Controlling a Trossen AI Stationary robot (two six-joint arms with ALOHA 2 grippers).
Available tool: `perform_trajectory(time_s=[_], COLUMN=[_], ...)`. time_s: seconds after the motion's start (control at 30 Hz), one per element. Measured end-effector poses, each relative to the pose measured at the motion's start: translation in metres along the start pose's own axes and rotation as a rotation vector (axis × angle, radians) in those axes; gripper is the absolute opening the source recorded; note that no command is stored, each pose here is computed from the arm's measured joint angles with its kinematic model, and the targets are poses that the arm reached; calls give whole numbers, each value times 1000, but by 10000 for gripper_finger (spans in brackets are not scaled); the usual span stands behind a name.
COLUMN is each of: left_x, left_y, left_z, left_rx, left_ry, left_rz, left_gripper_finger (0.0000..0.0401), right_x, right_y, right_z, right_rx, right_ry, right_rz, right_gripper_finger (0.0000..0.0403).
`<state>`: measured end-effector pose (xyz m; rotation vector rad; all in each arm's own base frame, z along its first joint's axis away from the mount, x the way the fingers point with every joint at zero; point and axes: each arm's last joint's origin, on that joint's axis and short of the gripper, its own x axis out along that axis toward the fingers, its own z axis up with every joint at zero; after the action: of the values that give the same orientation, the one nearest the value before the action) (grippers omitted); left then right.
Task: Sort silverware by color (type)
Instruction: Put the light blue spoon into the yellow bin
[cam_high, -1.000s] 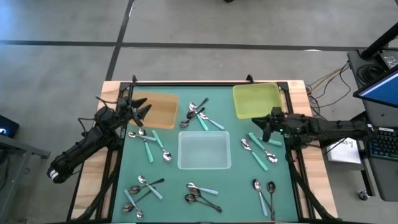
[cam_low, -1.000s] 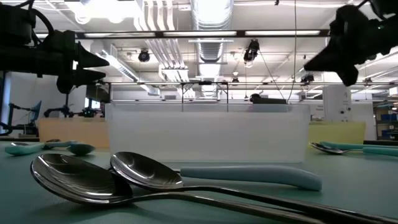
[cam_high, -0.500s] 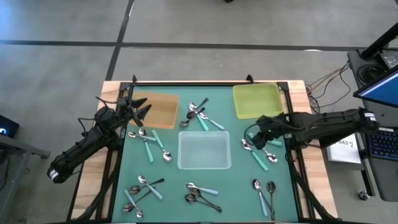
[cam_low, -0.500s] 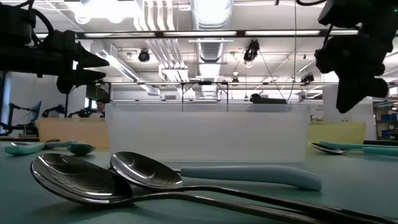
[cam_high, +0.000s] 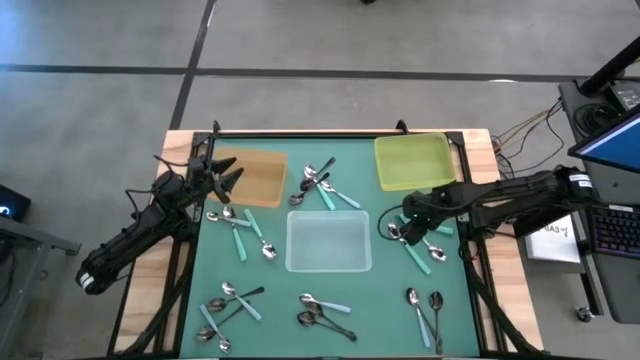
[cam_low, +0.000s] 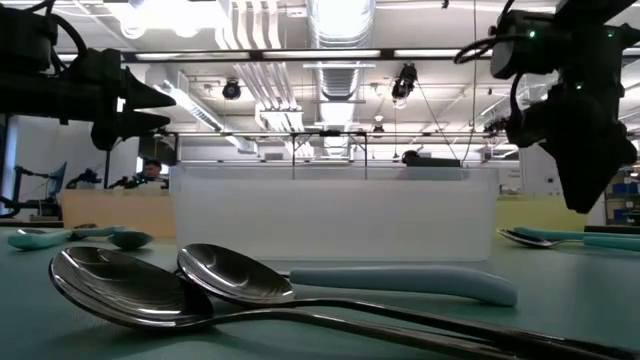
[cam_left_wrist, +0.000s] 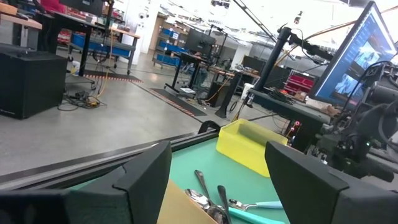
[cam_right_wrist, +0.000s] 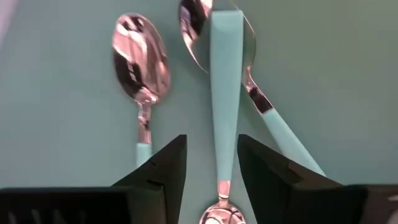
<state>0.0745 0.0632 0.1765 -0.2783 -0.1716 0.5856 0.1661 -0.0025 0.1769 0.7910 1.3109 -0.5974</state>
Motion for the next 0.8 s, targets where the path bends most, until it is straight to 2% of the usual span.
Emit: perform_trajectory(time_s=[0.6,0.8], left_x=[0,0], left_y=[0,0], left_z=[0,0], left_rx=[0,0], left_ry=[0,0], left_rz=[0,0], left_gripper_finger=[247,247], right_x=[40,50], right_y=[7,8], right_z=[8,10], right_rx=[-29,-39], right_ry=[122,158], right_rz=[-147,-180], right_gripper_finger=[115,77])
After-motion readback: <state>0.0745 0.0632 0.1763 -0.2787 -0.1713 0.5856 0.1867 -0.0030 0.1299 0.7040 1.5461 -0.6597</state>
